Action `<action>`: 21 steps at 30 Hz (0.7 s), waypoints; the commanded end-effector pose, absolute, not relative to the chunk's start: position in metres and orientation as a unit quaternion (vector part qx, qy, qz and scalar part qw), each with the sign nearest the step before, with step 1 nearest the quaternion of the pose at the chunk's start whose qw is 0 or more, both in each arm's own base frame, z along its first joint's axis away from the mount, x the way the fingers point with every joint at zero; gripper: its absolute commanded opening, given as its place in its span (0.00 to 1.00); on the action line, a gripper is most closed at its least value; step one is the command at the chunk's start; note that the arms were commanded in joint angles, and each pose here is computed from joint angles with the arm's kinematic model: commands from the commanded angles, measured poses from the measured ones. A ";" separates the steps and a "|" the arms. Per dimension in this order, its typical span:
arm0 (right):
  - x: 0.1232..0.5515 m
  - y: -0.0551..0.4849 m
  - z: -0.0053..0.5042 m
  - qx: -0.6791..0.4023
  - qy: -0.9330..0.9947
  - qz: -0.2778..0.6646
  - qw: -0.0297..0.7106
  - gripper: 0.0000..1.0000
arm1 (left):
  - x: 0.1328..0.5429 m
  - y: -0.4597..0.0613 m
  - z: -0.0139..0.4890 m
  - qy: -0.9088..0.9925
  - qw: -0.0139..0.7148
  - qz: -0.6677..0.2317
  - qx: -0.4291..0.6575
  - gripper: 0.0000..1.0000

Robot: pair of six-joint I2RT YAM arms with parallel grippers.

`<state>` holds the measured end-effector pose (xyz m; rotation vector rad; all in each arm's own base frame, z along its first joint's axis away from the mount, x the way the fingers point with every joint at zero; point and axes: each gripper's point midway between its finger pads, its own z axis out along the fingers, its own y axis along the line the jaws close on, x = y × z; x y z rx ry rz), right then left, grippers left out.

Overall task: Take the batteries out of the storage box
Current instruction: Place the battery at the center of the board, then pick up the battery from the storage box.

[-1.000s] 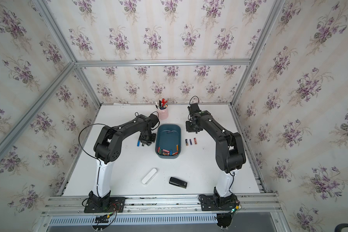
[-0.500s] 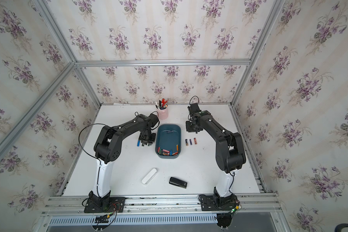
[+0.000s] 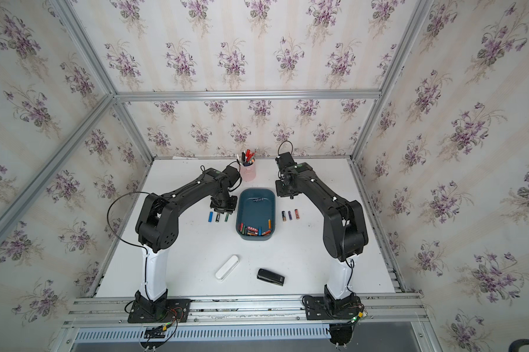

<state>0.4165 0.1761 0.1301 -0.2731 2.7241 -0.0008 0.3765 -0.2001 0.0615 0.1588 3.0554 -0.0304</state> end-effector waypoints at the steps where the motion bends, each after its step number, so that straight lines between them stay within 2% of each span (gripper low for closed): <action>1: 0.402 0.176 0.130 -0.113 0.976 -0.066 0.172 0.33 | 0.373 -0.200 0.068 0.998 0.038 -0.012 0.057 0.39; 11: 0.366 0.241 0.099 -0.171 0.975 -0.088 0.114 0.33 | 0.367 -0.188 0.072 0.997 0.045 -0.014 0.057 0.40; 21: 0.339 0.243 0.057 -0.163 0.975 -0.142 0.053 0.34 | 0.355 -0.186 0.063 0.997 0.036 -0.026 0.059 0.40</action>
